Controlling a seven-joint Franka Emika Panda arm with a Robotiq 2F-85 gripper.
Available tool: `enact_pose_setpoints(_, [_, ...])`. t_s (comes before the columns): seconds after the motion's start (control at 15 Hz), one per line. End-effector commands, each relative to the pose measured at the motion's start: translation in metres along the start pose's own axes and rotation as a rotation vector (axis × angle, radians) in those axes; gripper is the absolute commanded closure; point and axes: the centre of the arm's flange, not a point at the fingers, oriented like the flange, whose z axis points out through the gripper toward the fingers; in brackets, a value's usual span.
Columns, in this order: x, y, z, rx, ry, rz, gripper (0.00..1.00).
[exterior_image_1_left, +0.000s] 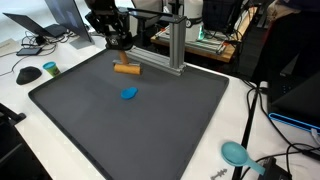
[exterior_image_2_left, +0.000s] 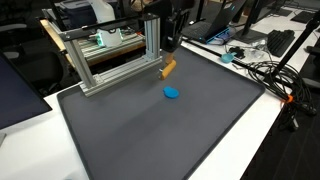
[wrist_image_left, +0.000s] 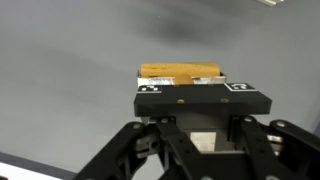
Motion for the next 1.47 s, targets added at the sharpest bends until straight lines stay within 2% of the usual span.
enact_pose_setpoints(0.0, [0.006, -0.001, 0.006, 0.040, 0.026, -0.107, 0.77])
enact_pose_setpoints(0.2, [0.014, 0.004, 0.020, 0.045, 0.034, -0.196, 0.77])
enact_pose_setpoints(0.53, [0.023, 0.015, 0.042, 0.035, 0.107, -0.291, 0.77])
enact_pose_setpoints(0.8, [0.030, 0.017, 0.056, 0.034, 0.142, -0.313, 0.77])
enact_pose_setpoints(1.4, [0.037, 0.015, 0.084, 0.018, 0.123, -0.316, 0.77])
